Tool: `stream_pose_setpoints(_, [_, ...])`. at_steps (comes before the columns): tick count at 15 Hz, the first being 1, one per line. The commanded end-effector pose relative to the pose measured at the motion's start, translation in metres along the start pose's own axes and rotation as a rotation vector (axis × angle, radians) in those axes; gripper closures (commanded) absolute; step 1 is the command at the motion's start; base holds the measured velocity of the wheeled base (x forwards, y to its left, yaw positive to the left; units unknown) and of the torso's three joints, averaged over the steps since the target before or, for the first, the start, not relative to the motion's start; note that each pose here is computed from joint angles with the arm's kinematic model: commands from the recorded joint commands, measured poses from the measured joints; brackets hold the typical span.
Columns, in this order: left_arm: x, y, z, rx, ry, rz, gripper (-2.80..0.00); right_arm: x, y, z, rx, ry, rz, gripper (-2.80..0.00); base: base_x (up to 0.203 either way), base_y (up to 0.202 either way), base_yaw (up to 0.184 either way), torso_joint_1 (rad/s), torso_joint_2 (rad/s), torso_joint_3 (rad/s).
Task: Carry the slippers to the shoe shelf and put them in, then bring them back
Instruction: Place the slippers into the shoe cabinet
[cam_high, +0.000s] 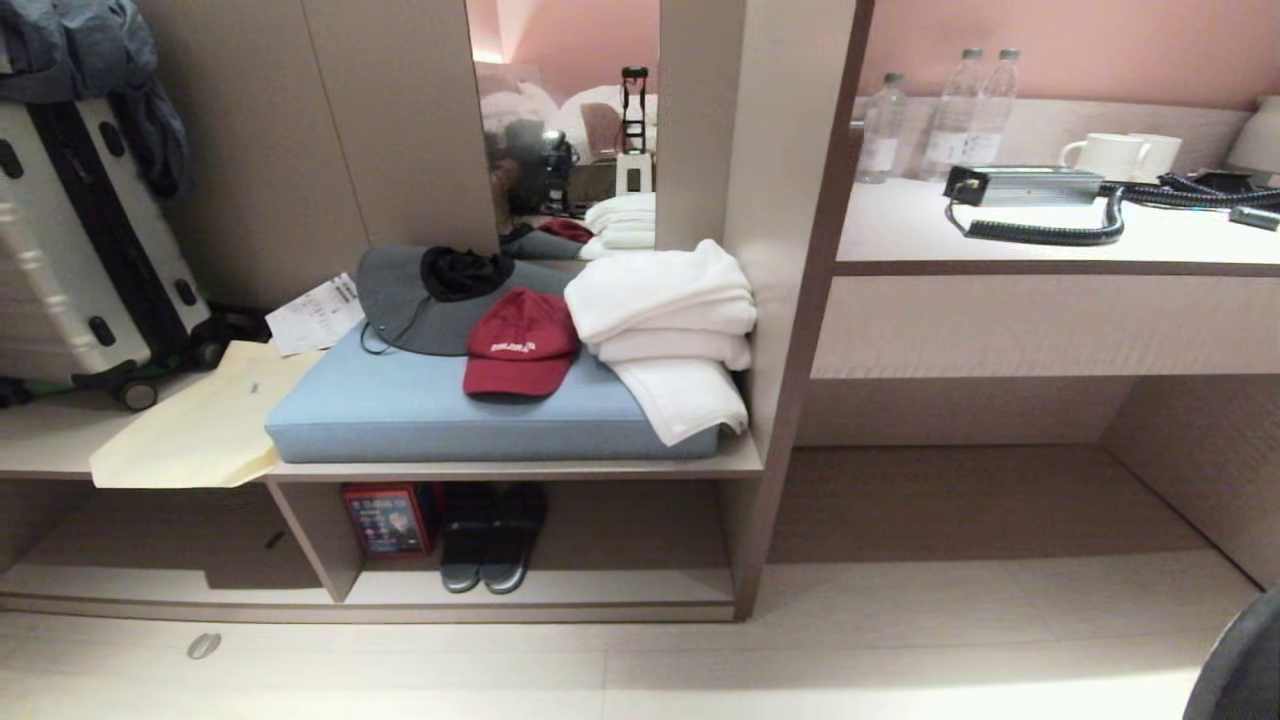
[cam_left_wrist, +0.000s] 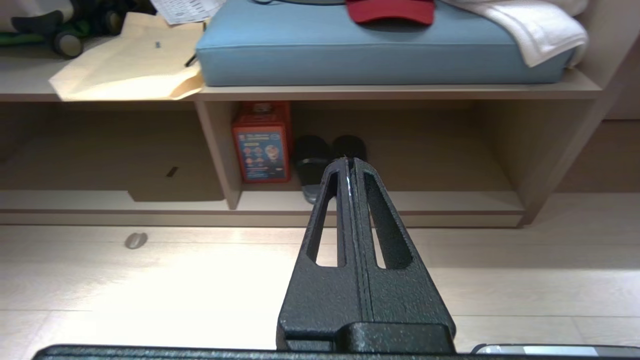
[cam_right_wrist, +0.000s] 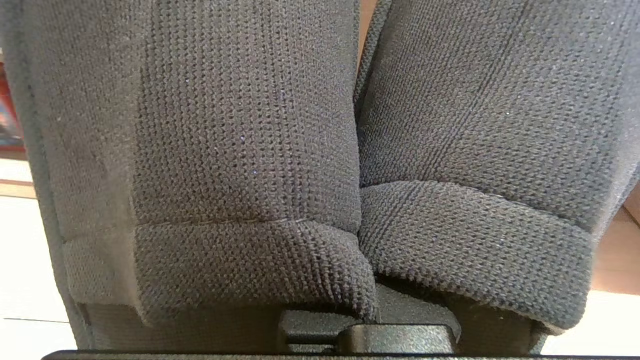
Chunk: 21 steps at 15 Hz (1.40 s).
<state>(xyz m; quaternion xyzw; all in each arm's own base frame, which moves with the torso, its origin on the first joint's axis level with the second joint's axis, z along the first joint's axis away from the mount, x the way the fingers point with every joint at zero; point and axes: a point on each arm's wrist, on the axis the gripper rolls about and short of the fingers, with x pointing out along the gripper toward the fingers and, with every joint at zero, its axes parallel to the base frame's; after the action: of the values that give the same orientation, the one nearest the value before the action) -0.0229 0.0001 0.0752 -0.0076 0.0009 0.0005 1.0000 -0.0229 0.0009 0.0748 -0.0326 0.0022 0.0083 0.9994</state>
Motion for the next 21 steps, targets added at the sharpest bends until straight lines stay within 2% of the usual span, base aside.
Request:
stream_pose_setpoints(1, [0.0001,0.0000,0.0000,0.000,0.001,0.000,0.00,-0.0001,0.0000,0.0000,-0.001,-0.002,0.000,0.00,0.000,0.193,-0.001,0.002,0.00,0.002])
stream_pose_setpoints(18, [0.0001,0.0000,0.0000,0.002,0.001,0.001,0.00,-0.0001,0.0000,0.0000,-0.001,-0.002,0.000,0.00,0.000,0.192,-0.003,0.002,0.00,0.003])
stream_pose_setpoints(21, [0.0001,0.0000,0.0000,0.005,0.001,0.002,0.00,-0.0001,0.0000,0.0000,-0.001,-0.002,0.000,0.00,0.000,0.034,0.000,0.000,0.00,0.001])
